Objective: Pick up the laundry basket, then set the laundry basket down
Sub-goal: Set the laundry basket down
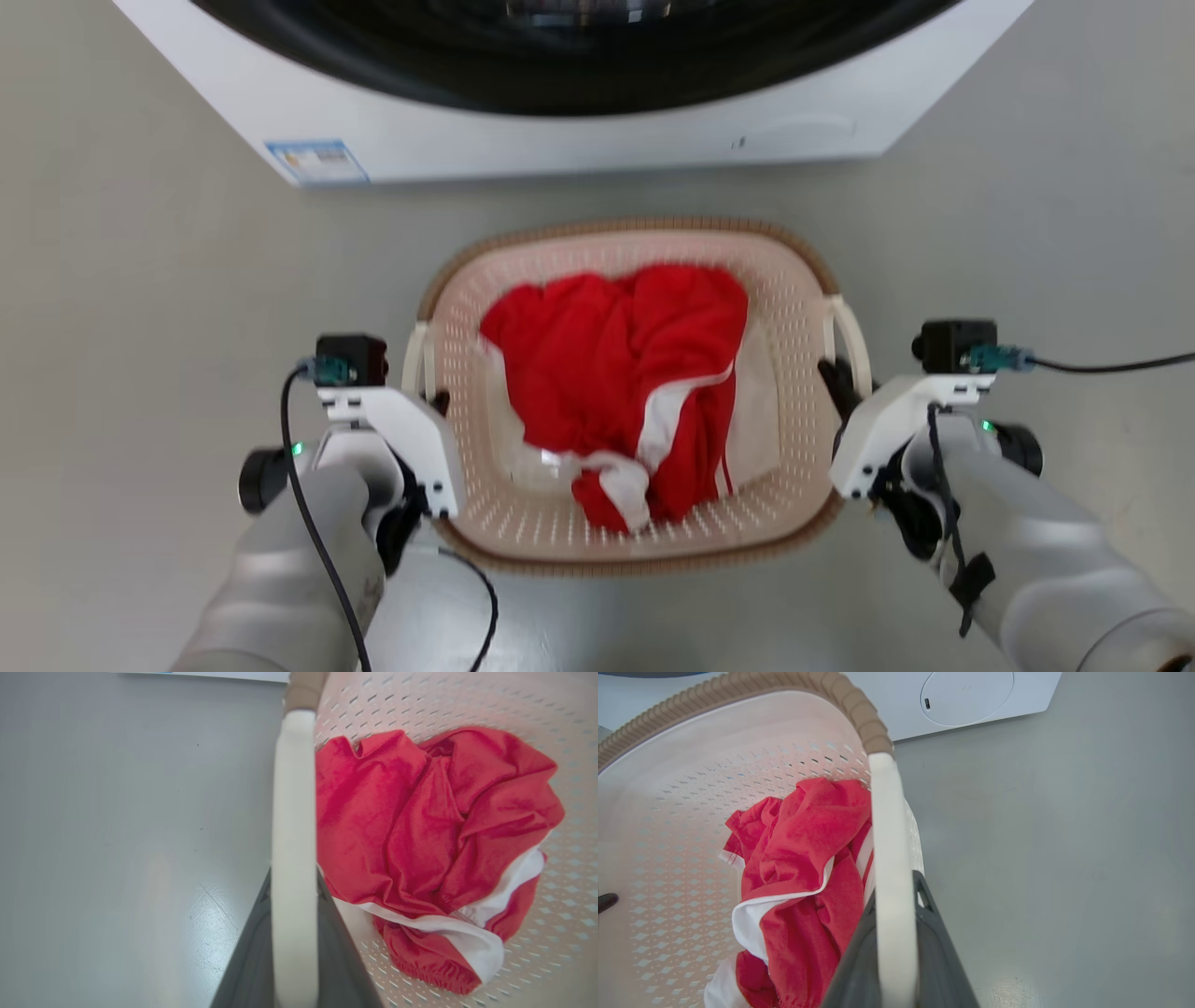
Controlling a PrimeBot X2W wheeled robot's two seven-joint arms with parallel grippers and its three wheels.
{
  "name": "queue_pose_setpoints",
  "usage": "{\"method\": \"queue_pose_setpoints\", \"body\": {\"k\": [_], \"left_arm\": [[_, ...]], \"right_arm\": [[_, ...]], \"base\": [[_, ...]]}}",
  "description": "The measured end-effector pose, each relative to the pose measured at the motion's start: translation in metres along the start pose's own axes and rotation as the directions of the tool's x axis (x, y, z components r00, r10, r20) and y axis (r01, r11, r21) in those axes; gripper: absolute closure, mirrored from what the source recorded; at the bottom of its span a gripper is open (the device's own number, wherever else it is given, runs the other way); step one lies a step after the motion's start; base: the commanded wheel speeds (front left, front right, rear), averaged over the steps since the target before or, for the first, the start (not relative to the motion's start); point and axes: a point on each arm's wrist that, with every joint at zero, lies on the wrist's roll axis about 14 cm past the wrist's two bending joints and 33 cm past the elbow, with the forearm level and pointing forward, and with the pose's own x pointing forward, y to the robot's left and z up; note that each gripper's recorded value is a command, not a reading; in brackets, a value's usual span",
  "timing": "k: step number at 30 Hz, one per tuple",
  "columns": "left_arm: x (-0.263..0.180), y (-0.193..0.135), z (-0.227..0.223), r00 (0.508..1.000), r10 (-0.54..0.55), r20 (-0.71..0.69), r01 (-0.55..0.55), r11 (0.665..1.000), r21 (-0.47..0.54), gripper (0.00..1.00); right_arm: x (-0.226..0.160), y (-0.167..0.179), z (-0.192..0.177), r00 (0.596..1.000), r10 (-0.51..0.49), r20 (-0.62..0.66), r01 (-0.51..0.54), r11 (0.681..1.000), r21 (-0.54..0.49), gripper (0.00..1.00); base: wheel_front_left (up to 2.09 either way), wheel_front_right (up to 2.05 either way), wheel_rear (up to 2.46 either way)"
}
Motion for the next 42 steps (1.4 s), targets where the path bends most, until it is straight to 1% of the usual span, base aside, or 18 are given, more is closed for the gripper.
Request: {"method": "queue_pose_setpoints", "body": {"k": [4, 10, 18, 27, 33, 38, 42], "left_arm": [[0.019, 0.006, 0.003, 1.0, 0.001, 0.007, -0.001, 1.0, -0.005, 1.0], [0.04, 0.016, -0.006, 1.0, 0.011, -0.008, -0.011, 1.0, -0.016, 1.0], [0.061, 0.024, -0.002, 1.0, 0.019, 0.009, -0.019, 1.0, -0.012, 1.0], [0.076, 0.034, -0.021, 0.999, 0.032, -0.03, -0.033, 0.999, -0.026, 1.0], [0.088, 0.038, -0.016, 0.999, 0.038, -0.024, -0.038, 0.999, -0.024, 1.0], [0.093, 0.041, -0.02, 0.999, 0.042, -0.034, -0.043, 0.999, -0.026, 1.0], [0.095, 0.043, -0.022, 0.998, 0.048, -0.039, -0.049, 0.999, -0.025, 1.0]], "right_arm": [[0.018, -0.006, 0.0, 1.0, 0.001, 0.003, -0.001, 1.0, 0.006, 1.0], [0.037, -0.014, -0.016, 1.0, -0.001, -0.026, 0.002, 0.999, 0.033, 1.0], [0.057, -0.02, -0.02, 0.999, 0.003, -0.038, -0.002, 1.0, 0.02, 1.0], [0.075, -0.026, -0.038, 0.997, 0.002, -0.079, 0.0, 1.0, 0.029, 1.0], [0.087, -0.03, -0.036, 0.997, 0.001, -0.076, 0.002, 0.999, 0.035, 1.0], [0.092, -0.031, -0.043, 0.996, 0.001, -0.091, 0.003, 0.999, 0.04, 1.0], [0.096, -0.031, -0.042, 0.996, 0.003, -0.089, 0.001, 0.999, 0.039, 1.0]], "base": [[0.0, 0.0, 0.0], [0.0, 0.0, 0.0], [0.0, 0.0, 0.0], [0.0, 0.0, 0.0], [0.0, 0.0, 0.0], [0.0, 0.0, 0.0], [0.0, 0.0, 0.0]]}}
